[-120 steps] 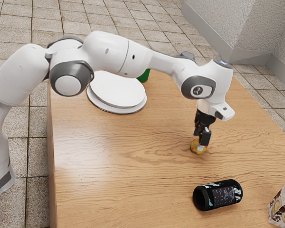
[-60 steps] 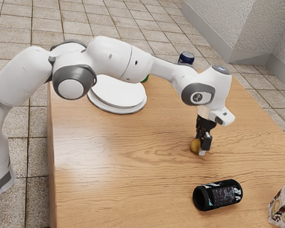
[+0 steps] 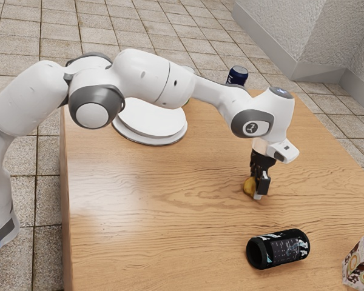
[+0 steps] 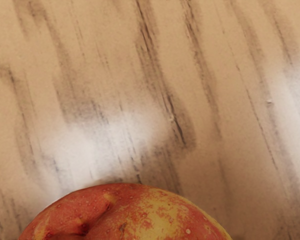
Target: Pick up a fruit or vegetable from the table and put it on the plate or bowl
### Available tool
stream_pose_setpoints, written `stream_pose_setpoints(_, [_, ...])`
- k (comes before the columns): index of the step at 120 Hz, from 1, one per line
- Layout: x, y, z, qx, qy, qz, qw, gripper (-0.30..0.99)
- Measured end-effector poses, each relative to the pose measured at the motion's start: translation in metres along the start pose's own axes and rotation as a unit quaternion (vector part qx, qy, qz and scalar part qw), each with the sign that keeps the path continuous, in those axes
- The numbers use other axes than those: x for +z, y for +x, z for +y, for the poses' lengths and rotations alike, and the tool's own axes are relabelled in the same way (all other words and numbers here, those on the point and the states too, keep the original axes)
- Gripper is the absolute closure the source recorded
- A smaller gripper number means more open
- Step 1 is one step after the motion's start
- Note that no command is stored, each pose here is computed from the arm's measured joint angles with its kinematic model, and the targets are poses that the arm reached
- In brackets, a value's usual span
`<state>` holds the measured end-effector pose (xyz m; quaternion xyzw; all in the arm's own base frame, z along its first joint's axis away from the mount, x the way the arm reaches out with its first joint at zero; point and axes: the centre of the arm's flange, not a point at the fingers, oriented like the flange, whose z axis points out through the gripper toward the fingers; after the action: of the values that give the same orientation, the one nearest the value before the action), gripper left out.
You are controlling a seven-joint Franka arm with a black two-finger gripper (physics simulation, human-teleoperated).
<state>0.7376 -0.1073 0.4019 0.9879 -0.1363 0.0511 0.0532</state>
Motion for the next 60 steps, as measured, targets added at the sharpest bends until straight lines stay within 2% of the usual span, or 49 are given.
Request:
stream_pose_setpoints(34, [-0.011,-0.004,-0.010,-0.021,0.008,-0.007,1.000,0.25])
stream_pose_setpoints(60, [-0.032,-0.012,-0.021,-0.041,0.018,-0.020,0.999,0.40])
